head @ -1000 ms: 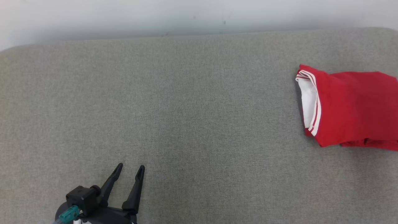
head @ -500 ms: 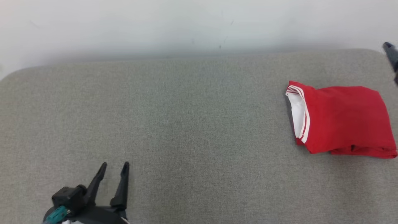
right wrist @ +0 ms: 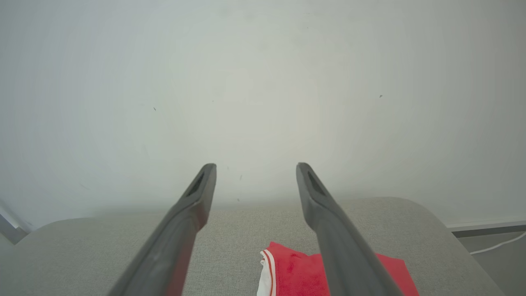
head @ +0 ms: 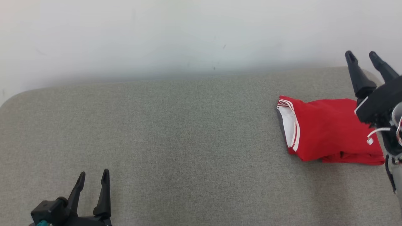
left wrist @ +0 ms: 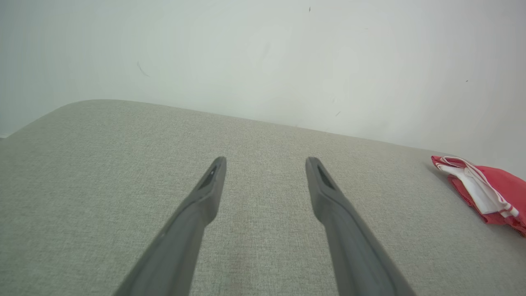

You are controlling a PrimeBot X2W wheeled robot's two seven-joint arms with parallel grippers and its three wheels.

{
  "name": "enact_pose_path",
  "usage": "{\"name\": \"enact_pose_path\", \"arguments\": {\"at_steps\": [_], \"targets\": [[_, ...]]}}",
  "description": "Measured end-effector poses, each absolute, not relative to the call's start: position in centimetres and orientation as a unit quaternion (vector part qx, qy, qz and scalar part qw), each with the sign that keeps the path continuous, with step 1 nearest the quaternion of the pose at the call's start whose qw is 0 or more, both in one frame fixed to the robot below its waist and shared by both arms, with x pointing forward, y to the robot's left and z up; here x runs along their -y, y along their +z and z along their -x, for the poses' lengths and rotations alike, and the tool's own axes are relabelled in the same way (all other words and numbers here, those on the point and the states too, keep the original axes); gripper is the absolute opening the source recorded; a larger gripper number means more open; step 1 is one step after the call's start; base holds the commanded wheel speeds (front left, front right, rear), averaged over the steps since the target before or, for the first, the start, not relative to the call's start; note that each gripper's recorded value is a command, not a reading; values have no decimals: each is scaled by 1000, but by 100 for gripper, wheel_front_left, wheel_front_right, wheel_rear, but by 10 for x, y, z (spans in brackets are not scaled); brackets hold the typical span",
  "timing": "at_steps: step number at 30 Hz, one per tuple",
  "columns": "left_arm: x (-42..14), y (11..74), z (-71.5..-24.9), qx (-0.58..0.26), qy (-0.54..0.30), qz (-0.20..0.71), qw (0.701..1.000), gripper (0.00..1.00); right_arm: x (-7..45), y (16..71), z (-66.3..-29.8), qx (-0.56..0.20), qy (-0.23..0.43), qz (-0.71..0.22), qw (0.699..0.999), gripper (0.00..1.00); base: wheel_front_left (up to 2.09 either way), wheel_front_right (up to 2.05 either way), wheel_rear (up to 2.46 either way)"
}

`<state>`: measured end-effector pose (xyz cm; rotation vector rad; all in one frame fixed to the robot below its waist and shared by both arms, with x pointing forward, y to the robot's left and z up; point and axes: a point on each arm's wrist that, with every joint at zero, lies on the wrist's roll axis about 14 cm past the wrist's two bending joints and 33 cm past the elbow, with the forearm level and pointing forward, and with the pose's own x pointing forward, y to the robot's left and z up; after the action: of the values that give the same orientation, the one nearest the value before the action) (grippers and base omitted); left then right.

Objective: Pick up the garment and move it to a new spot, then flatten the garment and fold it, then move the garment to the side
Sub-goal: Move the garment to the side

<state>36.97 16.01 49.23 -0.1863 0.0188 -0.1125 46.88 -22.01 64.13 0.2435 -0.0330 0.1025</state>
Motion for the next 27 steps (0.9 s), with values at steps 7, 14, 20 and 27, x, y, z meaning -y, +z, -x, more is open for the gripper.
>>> {"name": "enact_pose_path", "arguments": {"at_steps": [7,14,20,27], "targets": [[-160,504,-366,10,-53,91,994,100,212,648,-444,83,58,-100,990,100,0,0,0],[-165,505,-359,15,-45,87,995,100,200,626,-416,106,58,-84,989,100,0,0,0],[-169,507,-356,18,-36,87,995,100,196,599,-399,96,45,-66,992,100,0,0,0],[-172,510,-355,25,-29,88,995,100,202,588,-383,115,11,-64,991,100,0,0,0]]}}
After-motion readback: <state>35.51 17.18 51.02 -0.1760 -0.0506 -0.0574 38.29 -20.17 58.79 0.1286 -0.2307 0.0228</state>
